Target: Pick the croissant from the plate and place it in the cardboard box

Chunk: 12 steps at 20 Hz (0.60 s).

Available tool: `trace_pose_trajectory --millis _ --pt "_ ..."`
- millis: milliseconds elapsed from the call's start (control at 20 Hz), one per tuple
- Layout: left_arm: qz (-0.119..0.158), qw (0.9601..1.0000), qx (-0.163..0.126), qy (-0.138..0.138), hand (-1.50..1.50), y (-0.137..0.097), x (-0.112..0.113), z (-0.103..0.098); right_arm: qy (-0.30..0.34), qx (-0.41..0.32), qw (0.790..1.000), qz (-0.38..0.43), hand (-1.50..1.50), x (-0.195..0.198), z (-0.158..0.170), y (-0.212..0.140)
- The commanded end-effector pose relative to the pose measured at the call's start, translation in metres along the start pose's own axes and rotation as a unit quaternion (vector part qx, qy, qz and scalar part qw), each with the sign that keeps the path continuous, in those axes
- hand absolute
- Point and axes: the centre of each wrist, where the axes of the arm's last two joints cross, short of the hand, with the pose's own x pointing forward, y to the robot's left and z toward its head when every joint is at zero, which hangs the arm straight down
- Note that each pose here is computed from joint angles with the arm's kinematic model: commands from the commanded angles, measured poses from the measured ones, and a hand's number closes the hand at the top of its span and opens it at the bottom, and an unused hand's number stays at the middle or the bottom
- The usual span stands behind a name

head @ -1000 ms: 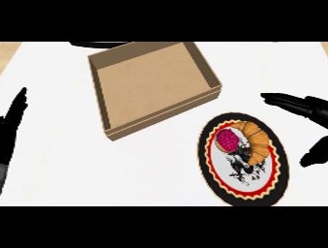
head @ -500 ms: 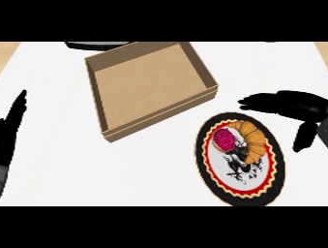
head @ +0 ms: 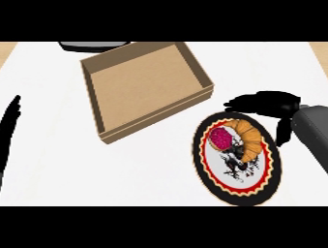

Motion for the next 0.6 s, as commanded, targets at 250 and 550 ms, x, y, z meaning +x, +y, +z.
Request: trace_pose_trajectory --millis 250,550 --pt "0.004 1.0000 0.009 0.000 0.00 0.001 0.005 -0.004 -0.043 0.019 0.999 -0.022 -1.50 -0.008 -0.003 0.018" --pt "0.004 1.0000 -0.001 0.007 0.00 -0.005 0.004 -0.008 -0.073 0.026 0.996 -0.031 -1.50 -0.004 -0.012 0.019"
